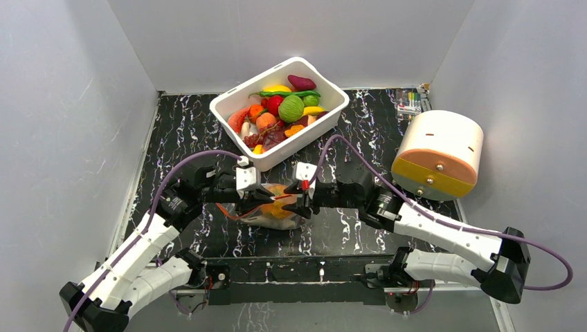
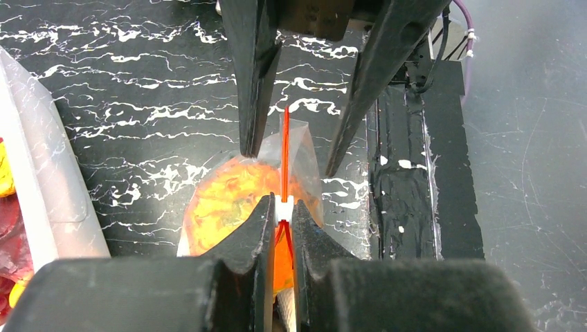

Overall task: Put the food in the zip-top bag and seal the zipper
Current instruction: Zip the zipper food storage bag at the center of the board.

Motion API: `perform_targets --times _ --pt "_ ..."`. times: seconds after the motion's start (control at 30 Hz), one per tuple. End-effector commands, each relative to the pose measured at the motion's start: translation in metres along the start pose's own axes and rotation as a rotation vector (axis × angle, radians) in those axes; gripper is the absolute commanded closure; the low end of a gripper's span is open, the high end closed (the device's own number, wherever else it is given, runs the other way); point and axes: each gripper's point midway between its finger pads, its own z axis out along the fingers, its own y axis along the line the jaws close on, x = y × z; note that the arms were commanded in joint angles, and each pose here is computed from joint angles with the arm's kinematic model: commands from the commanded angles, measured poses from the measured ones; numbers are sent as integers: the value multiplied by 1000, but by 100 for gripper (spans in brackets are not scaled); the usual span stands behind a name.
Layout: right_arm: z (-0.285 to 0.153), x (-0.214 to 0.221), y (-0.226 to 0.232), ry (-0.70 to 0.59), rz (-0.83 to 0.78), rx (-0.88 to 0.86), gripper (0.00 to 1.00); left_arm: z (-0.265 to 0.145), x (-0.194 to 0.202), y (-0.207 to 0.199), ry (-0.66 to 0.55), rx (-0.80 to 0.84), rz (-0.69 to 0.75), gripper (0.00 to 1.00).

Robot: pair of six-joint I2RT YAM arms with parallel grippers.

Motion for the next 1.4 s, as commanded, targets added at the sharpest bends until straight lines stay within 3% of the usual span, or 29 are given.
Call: perform_targets --times 0.0,0.17,0.37,0.6,1.37 --pt "5 -43 -7 -125 -67 4 60 0 -21 -1 -68 23 51 100" --pt "8 -45 -7 -142 -70 0 71 0 -21 -1 -69 27 50 100" --pt "9 -47 -7 -150 -70 -2 73 1 -19 -1 -69 30 47 100" --pt "9 -49 -7 -158 -74 -7 100 0 -19 -2 -69 28 47 100" --pt "-39 -35 -62 -103 18 412 100 -11 -17 1 -23 -37 62 100"
